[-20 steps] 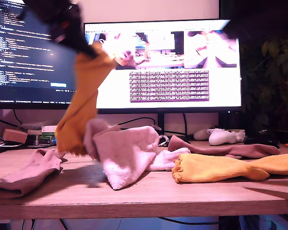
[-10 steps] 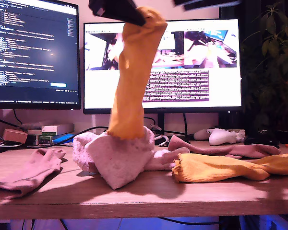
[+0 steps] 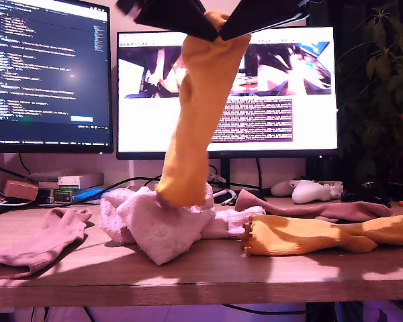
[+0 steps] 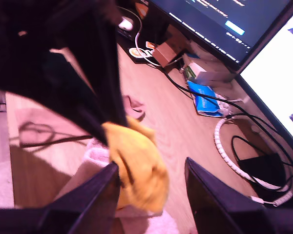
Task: Pair up the socks based on colour and pattern, by placing them on top of one another
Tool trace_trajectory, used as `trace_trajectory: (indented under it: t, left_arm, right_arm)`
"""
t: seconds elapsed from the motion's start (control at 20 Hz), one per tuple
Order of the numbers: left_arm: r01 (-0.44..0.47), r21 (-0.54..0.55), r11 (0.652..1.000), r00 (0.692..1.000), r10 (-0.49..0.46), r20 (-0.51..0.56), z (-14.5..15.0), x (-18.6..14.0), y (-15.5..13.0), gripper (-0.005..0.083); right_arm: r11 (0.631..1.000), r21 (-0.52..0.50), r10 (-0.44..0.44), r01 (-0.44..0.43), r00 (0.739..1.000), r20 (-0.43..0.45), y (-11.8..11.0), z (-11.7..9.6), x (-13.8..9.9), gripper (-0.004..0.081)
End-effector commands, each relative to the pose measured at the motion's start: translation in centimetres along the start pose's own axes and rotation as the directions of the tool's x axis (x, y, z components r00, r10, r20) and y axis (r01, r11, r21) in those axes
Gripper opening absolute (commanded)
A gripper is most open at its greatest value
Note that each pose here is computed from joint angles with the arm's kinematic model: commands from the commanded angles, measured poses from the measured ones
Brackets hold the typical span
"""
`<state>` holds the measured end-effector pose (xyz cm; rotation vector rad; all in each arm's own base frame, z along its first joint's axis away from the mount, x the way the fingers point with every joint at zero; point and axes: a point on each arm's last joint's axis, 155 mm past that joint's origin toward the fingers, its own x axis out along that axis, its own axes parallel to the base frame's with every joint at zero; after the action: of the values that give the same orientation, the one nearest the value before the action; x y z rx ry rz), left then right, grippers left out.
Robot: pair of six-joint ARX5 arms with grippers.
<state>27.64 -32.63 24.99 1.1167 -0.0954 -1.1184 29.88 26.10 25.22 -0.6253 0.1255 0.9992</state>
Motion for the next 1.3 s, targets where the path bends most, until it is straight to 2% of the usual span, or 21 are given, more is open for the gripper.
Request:
trace_trajectory:
  t: [0.0, 0.1, 0.2, 0.3, 0.35, 0.45, 0.5, 0.6, 0.65, 0.75, 0.85, 0.9, 0.95, 1.1, 1.25]
  left_arm:
    - [-0.004, 0.031, 1.0, 1.0, 0.003, 0.024, 0.9, -0.3, 0.2, -0.0021]
    - [-0.013, 0.032, 0.999, 0.999, 0.012, 0.032, 1.1, -0.3, 0.5, -0.0021]
    - [-0.012, 0.032, 0.999, 0.999, 0.01, 0.035, 1.1, -0.3, 0.4, -0.0021]
    - [-0.008, 0.032, 0.999, 0.999, 0.007, 0.041, 1.2, -0.3, 0.4, -0.0021]
    - [-0.009, 0.031, 0.999, 0.999, 0.008, 0.041, 1.2, -0.3, 0.4, -0.0019]
    - [-0.01, 0.029, 1.0, 0.999, 0.009, 0.037, 1.1, -0.3, 0.4, 0.0017]
    - [-0.018, 0.02, 1.0, 1.0, 0.018, 0.024, 0.9, -0.4, 0.6, 0.0062]
    - [-0.057, -0.002, 0.998, 0.997, 0.057, -0.047, -0.4, -0.5, 1.3, 0.0181]
    - [-0.08, -0.023, 0.997, 0.993, 0.077, -0.088, -1.1, -0.7, 1.7, 0.0209]
    - [-0.122, -0.047, 0.991, 0.983, 0.114, -0.146, -2.0, -1.5, 2.4, 0.0154]
    - [-0.161, -0.048, 0.986, 0.971, 0.149, -0.188, -2.6, -2.6, 3.1, 0.005]
    - [-0.179, -0.069, 0.981, 0.966, 0.163, -0.201, -2.7, -3.2, 3.4, -0.0003]
    - [-0.198, -0.122, 0.972, 0.962, 0.169, -0.215, -2.9, -3.8, 3.5, -0.0024]
    - [-0.21, -0.239, 0.948, 0.954, 0.146, -0.262, -4.2, -4.9, 3.0, -0.0024]
    - [-0.199, -0.323, 0.925, 0.945, 0.093, -0.313, -5.9, -5.3, 1.9, -0.0024]
  right_arm:
    - [1.0, -0.013, -0.014, 0.014, 1.0, 0.015, -0.6, 1.1, -0.1, 0.0369]
    - [1.0, -0.005, 0.015, -0.015, 1.0, -0.009, 0.2, 0.6, 0.0, 0.0329]
    - [0.999, 0.002, 0.043, -0.043, 0.999, -0.026, 1.1, 0.3, 0.1, 0.0251]
    - [0.999, -0.006, 0.051, -0.052, 0.999, -0.018, 1.5, 0.7, 0.2, 0.0089]
    - [0.999, -0.005, 0.051, -0.051, 0.999, -0.01, 1.5, 1.0, 0.2, -0.0021]
    - [0.999, 0.028, 0.027, -0.027, 1.0, -0.015, 1.1, 1.0, 0.3, -0.0011]
    - [0.998, 0.06, -0.005, 0.008, 0.999, -0.037, 0.5, 0.7, 0.2, -0.0011]
    - [0.982, 0.168, -0.074, 0.091, 0.992, -0.102, -0.8, -0.4, 0.0, -0.0011]
    - [0.963, 0.238, -0.1, 0.129, 0.986, -0.133, -1.4, -0.7, -0.3, -0.0011]
    - [0.931, 0.317, -0.126, 0.179, 0.975, -0.183, -2.2, -1.1, -0.9, -0.0011]
    - [0.895, 0.403, -0.111, 0.193, 0.97, -0.218, -2.2, -1.2, -1.5, -0.0011]
    - [0.879, 0.435, -0.1, 0.197, 0.967, -0.235, -2.1, -1.3, -1.8, -0.0011]
    - [0.845, 0.494, -0.087, 0.205, 0.964, -0.251, -1.9, -1.4, -2.1, -0.0011]
    - [0.782, 0.581, -0.052, 0.224, 0.953, -0.297, -1.1, -2.3, -2.6, -0.0011]
    - [0.741, 0.626, -0.02, 0.243, 0.94, -0.342, -0.3, -3.4, -2.9, -0.0011]
